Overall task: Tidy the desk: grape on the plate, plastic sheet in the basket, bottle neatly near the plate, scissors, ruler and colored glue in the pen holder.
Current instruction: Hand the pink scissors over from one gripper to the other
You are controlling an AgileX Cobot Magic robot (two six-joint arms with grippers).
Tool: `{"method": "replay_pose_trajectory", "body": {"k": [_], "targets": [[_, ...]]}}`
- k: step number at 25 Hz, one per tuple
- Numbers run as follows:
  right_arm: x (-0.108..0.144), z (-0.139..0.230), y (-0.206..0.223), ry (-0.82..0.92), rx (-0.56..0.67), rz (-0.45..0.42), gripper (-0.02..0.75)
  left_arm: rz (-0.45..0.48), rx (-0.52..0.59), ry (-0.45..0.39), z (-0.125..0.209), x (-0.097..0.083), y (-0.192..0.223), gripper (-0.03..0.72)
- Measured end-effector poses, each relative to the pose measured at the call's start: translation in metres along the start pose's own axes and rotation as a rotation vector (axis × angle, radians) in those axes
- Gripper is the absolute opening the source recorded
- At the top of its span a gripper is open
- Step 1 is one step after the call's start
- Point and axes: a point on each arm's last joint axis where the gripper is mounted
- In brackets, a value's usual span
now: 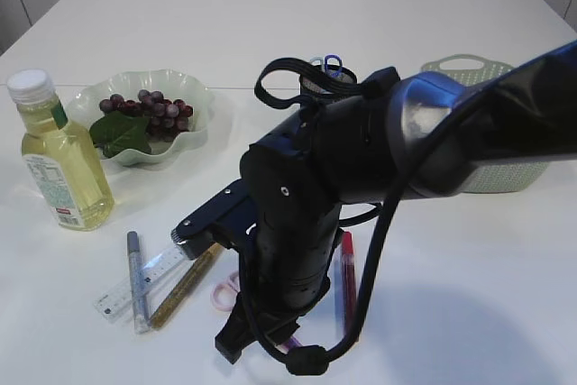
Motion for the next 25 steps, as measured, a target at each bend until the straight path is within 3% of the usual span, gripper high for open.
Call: {"method": "replay_pose_trajectory", "body": {"k": [25], "targets": [[0.001, 0.003, 0.012, 0.005, 0.049, -0.021, 0.324, -0.001, 0.008, -0.002, -0.001, -0.001, 0.003, 0.290]]}}
Point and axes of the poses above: a point on each arm's last joint axis where the gripper is mounted, y pointing out along that axis toward the gripper, x along the wrist's bending axis when the last joint is at zero, z = x × y, and after that the axes turned 15 degrees about -y, right-handed
